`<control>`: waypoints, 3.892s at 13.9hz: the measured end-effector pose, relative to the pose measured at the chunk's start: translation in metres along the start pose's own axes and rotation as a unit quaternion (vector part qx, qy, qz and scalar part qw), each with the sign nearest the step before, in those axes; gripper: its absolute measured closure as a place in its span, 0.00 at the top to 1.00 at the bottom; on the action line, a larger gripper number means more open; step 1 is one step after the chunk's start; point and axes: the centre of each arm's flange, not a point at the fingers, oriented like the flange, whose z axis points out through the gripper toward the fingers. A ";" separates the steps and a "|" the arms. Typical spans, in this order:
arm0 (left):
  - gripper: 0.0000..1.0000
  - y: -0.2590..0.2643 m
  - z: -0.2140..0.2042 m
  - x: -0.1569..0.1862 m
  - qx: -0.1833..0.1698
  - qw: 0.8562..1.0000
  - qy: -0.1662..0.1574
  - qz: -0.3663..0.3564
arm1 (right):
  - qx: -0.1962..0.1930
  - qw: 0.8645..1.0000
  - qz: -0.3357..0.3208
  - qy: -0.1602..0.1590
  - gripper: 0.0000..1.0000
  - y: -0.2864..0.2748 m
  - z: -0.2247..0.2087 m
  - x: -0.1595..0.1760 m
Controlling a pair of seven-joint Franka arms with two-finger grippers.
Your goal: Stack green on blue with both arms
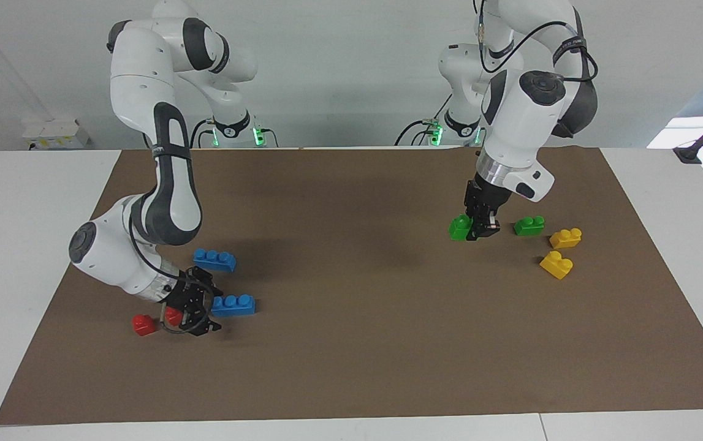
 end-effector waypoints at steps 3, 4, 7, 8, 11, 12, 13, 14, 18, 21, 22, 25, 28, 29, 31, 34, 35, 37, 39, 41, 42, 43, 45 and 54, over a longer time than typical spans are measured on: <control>0.34 0.002 -0.017 -0.001 0.007 0.999 0.002 -0.044 | -0.002 1.000 0.000 0.000 0.90 0.001 0.002 0.001; 0.34 0.002 -0.023 -0.002 0.009 0.999 0.003 -0.053 | -0.003 1.000 -0.001 0.000 0.81 0.001 0.003 0.001; 0.34 0.004 -0.030 -0.002 0.013 0.997 0.004 -0.076 | -0.006 1.000 -0.017 -0.001 0.43 0.002 0.006 0.002; 0.34 0.006 -0.030 -0.003 0.019 0.996 0.005 -0.083 | -0.007 1.000 -0.026 -0.002 0.34 0.003 0.006 0.002; 0.34 0.018 -0.023 -0.006 0.035 0.995 0.008 -0.097 | -0.008 0.999 -0.046 -0.002 0.34 0.003 0.006 0.002; 0.34 0.021 -0.021 -0.007 0.039 0.994 0.009 -0.100 | -0.008 0.999 -0.047 -0.003 0.34 0.003 0.006 0.002; 0.34 0.023 -0.019 -0.009 0.042 0.994 0.010 -0.103 | -0.008 0.999 -0.048 -0.003 0.34 0.003 0.006 0.002; 0.34 0.024 -0.016 -0.011 0.046 0.993 0.011 -0.107 | -0.012 0.999 -0.049 -0.005 0.34 0.003 0.006 0.000; 0.34 0.031 -0.001 -0.025 0.054 0.993 0.014 -0.106 | -0.020 0.999 -0.019 -0.016 0.34 -0.003 -0.022 -0.061; 0.34 0.031 -0.004 -0.039 0.044 0.995 0.018 -0.091 | -0.012 0.998 0.059 -0.017 0.34 -0.002 -0.045 -0.170; 0.34 0.029 -0.005 -0.047 0.042 0.995 0.017 -0.085 | -0.014 0.997 0.073 -0.018 0.34 0.002 -0.044 -0.203; 0.34 0.025 -0.005 -0.060 0.041 0.996 0.016 -0.075 | -0.015 0.995 0.092 -0.019 0.34 0.012 -0.027 -0.271; 0.34 0.022 -0.005 -0.067 0.041 0.997 0.015 -0.069 | 0.020 0.994 0.109 -0.020 0.34 0.021 0.006 -0.310; 0.34 0.020 -0.005 -0.072 0.040 0.997 0.014 -0.064 | 0.027 0.994 0.107 -0.017 0.34 0.028 0.024 -0.314; 0.34 0.016 -0.005 -0.084 0.039 0.998 0.013 -0.055 | 0.040 0.994 0.103 -0.009 0.34 0.045 0.059 -0.320; 0.34 0.014 -0.007 -0.099 0.022 0.999 0.007 -0.042 | 0.029 0.996 0.080 0.003 0.34 0.069 0.095 -0.329; 0.34 0.010 -0.006 -0.111 0.013 0.999 0.006 -0.031 | 0.022 0.997 0.067 0.006 0.34 0.074 0.101 -0.327; 0.34 -0.001 0.006 -0.135 0.005 1.000 0.006 -0.008 | 0.014 0.999 0.051 0.010 0.34 0.080 0.109 -0.319; 0.34 -0.011 0.027 -0.152 0.005 1.000 0.006 0.007 | 0.015 0.999 0.036 0.006 0.34 0.085 0.117 -0.309; 0.34 -0.022 0.051 -0.160 0.006 1.000 0.013 0.022 | 0.011 1.000 0.025 0.000 0.34 0.090 0.125 -0.301; 0.34 -0.027 0.061 -0.163 0.007 0.999 0.016 0.027 | 0.012 1.000 0.027 -0.005 0.34 0.091 0.126 -0.299; 0.34 -0.031 0.068 -0.165 0.007 0.999 0.017 0.031 | 0.016 0.999 0.029 -0.009 0.34 0.091 0.127 -0.296; 0.34 -0.037 0.078 -0.170 0.006 0.999 0.017 0.037 | 0.018 0.999 0.032 -0.009 0.34 0.092 0.130 -0.294; 0.34 -0.051 0.132 -0.191 0.007 0.998 0.015 0.056 | 0.031 0.998 0.059 -0.022 0.34 0.090 0.135 -0.287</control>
